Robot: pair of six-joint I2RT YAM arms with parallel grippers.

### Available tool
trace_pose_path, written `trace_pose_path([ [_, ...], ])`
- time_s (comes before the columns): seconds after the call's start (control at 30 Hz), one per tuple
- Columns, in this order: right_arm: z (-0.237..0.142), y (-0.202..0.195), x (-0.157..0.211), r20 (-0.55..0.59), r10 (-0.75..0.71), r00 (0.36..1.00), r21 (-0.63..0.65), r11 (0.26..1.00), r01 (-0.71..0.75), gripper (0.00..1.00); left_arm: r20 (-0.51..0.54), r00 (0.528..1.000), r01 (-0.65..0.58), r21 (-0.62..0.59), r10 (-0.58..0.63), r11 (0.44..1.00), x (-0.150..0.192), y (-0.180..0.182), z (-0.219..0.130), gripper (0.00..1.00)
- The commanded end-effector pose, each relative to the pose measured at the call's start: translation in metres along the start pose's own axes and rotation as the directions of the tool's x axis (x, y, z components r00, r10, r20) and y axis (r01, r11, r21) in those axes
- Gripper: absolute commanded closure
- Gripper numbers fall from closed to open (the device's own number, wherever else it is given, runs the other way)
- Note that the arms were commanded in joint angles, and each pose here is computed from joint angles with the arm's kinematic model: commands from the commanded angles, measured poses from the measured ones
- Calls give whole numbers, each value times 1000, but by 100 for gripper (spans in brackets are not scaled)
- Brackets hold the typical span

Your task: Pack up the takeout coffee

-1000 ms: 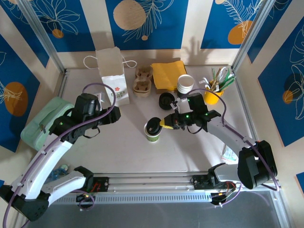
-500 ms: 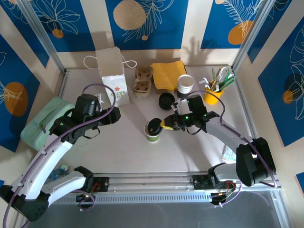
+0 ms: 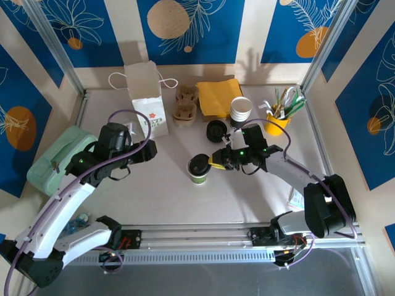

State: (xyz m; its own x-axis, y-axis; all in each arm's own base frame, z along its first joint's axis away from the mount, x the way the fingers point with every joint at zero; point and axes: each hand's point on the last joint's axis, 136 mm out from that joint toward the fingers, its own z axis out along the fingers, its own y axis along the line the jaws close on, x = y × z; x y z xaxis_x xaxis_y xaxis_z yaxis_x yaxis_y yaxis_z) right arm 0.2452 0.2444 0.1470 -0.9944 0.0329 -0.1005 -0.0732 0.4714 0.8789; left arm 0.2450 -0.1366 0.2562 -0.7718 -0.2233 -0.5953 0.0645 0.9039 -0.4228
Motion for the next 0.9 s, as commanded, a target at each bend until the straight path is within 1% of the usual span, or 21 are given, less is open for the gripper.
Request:
trace_pose_path([
  [0.0,2,-14,4,-10,32,999,35,999,-32,76,8,1000,6,-29,-6,1000,0,7,3,27],
  [0.2,5,-23,7,-25,41,999,53,998,-40,76,0,1000,4,-34,-4,999,1,8,6,26],
  [0.87,4,-21,6,-22,22,1000,64,998,-20,73,-35,999,-1,-27,0,1000,6,7,15,25],
])
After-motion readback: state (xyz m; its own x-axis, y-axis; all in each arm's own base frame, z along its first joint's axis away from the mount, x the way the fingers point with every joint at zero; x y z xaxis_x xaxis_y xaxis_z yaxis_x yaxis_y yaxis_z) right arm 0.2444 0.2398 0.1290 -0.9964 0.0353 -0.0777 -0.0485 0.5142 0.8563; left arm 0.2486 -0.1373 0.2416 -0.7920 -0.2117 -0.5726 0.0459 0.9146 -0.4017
